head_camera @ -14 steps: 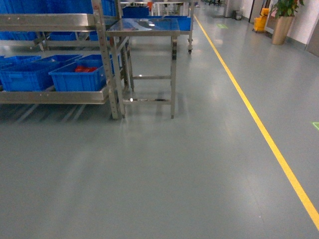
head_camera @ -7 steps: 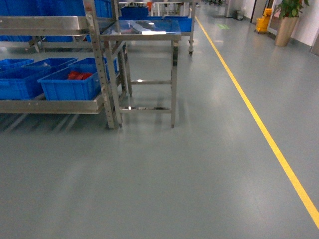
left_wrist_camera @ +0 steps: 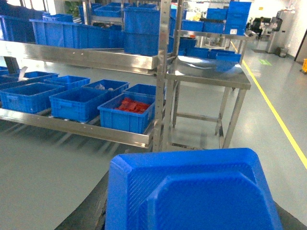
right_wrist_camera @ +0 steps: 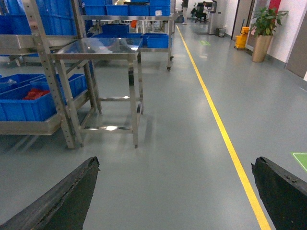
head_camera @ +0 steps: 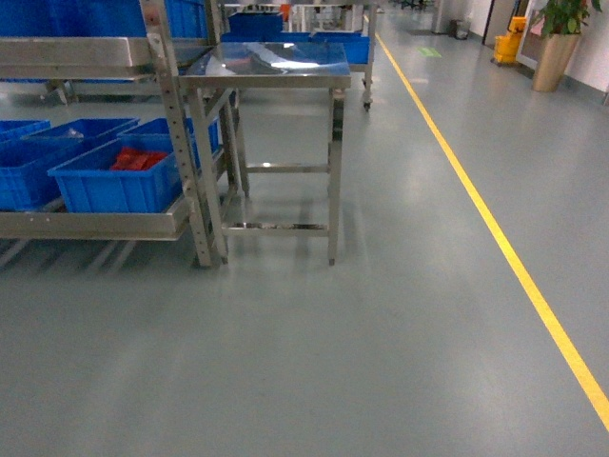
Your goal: Pick blue part to blue bin on bottom shelf
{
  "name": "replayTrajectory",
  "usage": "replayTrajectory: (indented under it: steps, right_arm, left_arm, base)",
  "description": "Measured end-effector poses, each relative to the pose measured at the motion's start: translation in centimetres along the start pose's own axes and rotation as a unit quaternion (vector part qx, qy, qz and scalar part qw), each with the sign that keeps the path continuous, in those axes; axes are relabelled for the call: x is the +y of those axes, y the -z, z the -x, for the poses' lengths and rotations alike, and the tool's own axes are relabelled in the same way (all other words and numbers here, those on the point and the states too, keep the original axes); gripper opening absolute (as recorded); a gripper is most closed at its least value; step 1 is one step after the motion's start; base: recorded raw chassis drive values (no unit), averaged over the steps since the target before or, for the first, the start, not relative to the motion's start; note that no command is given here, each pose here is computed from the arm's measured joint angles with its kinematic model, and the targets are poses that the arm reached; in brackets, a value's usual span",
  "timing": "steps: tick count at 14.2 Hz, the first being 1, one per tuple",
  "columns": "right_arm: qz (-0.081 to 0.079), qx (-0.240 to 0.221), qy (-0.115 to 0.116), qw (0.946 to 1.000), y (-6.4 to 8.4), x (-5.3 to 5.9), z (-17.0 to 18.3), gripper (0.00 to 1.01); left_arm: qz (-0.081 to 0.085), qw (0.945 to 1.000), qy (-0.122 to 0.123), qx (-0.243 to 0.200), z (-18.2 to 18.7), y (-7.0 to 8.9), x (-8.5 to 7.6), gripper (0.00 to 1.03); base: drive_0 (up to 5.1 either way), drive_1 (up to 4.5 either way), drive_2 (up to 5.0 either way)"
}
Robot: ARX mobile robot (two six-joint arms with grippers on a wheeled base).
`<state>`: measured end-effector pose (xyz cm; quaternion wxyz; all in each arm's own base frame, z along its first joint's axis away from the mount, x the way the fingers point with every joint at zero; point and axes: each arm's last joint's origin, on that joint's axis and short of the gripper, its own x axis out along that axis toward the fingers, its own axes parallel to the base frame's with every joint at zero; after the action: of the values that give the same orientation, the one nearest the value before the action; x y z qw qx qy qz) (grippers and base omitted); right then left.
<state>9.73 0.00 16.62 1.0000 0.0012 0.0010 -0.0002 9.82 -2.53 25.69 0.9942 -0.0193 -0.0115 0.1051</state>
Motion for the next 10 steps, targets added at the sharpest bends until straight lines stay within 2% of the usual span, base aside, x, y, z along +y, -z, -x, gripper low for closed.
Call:
replayTrajectory:
  steps: [10]
  right_arm:
    - [0.000, -0.002, 0.000, 1.0000, -0.05, 0.00, 0.00, 0.98]
  left_arm:
    - [-0.001, 1.0000, 0.000, 0.002, -0.01, 0.03, -0.01, 0.44]
  base:
    - [0.0, 4.19, -4.2]
